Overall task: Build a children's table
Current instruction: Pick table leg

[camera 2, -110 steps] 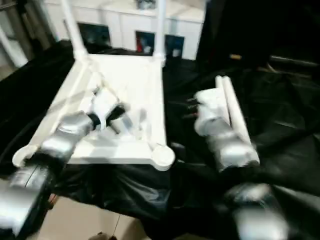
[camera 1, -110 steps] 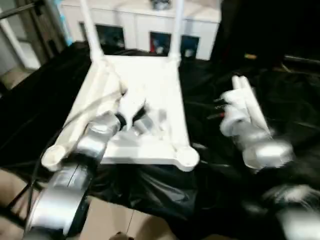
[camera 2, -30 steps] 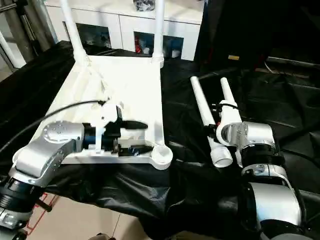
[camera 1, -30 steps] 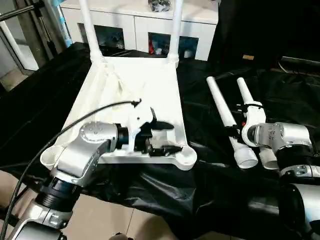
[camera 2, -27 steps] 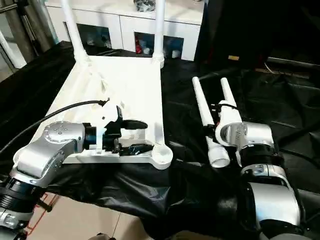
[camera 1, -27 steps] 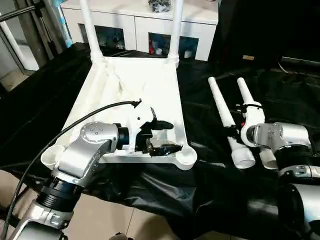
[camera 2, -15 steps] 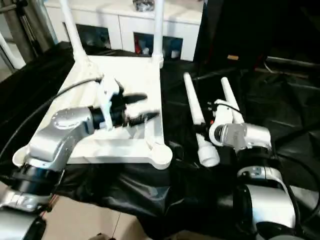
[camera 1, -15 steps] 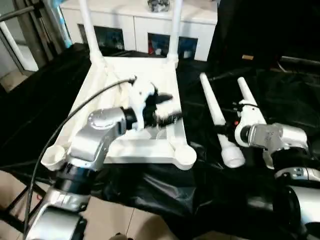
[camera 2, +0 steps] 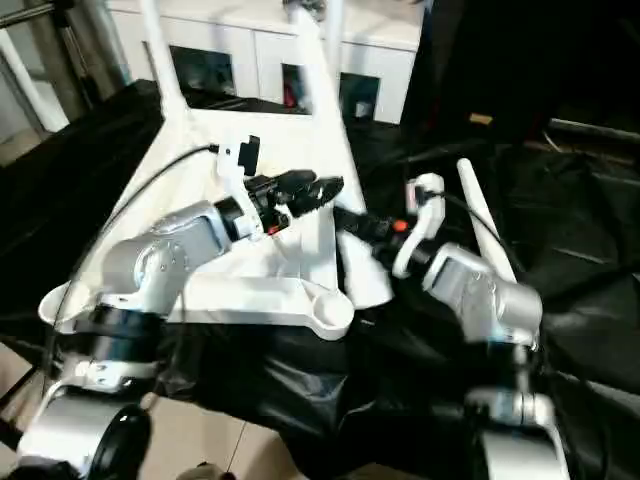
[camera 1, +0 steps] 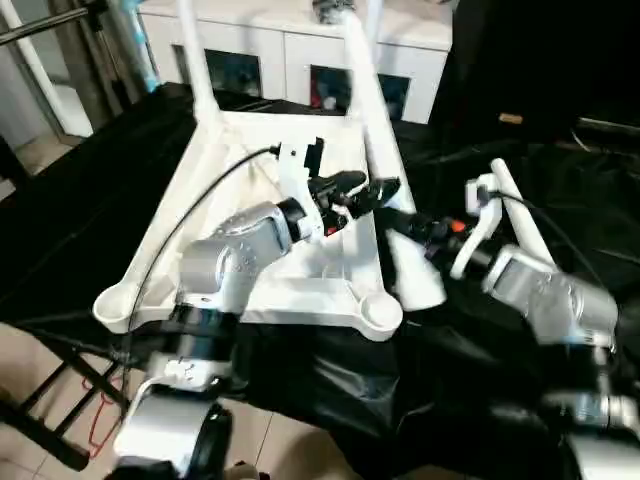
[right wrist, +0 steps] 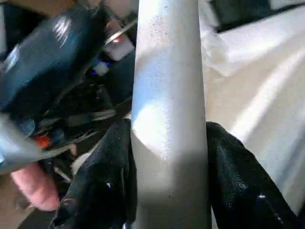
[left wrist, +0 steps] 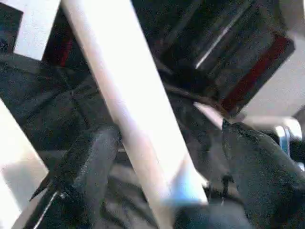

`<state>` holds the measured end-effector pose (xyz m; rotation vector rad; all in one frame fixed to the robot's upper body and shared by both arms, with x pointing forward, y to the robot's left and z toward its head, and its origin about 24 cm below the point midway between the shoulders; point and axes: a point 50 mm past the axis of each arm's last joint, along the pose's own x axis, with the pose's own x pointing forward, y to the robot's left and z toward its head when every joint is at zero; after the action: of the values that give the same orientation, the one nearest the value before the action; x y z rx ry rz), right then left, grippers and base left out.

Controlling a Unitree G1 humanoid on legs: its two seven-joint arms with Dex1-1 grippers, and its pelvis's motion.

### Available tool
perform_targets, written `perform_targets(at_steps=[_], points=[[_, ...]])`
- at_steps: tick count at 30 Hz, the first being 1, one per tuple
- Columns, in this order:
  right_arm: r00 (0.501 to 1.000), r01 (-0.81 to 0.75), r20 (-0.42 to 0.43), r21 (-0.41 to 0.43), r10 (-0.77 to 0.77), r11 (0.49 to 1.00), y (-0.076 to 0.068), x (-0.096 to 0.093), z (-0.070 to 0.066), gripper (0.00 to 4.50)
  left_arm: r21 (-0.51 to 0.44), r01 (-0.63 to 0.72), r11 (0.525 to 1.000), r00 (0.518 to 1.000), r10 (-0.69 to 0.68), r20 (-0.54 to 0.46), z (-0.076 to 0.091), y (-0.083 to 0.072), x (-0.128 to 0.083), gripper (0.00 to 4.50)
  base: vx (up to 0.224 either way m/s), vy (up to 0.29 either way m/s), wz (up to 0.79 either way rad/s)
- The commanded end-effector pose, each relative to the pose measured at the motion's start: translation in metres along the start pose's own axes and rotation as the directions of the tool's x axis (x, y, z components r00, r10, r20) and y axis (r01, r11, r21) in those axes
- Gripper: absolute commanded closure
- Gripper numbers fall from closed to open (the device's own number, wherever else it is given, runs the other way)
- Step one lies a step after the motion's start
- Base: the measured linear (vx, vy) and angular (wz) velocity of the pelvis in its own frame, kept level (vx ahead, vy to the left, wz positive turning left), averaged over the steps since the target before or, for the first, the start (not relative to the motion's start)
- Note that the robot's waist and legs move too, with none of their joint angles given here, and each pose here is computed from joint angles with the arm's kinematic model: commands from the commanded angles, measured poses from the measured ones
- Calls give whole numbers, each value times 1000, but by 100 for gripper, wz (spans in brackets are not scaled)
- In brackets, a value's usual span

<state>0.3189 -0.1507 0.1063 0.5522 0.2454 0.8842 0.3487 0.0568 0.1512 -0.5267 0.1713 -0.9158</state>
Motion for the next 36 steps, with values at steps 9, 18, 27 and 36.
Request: perform_targets(at_steps=[9, 18, 27, 36], points=[[997, -71, -5, -52, 71, 996, 12, 3, 1, 268, -68, 50, 996, 999, -50, 16, 4, -13, 7, 78, 0, 0, 0], [999, -36, -34, -102, 32, 994, 13, 8, -1, 268, -83, -24, 996, 998, 29, 61, 11, -9, 8, 161, 0, 0, 0], [999, -12, -33, -136, 8, 991, 15, 16, 1, 268, -96, -72, 993, 993, 80, 82, 15, -5, 9, 231, 0, 0, 0], [999, -21, -43, -157, 15, 987, 18, 18, 1, 268, -112, -8, 994, 996, 18, 92, 15, -10, 9, 265, 0, 0, 0]])
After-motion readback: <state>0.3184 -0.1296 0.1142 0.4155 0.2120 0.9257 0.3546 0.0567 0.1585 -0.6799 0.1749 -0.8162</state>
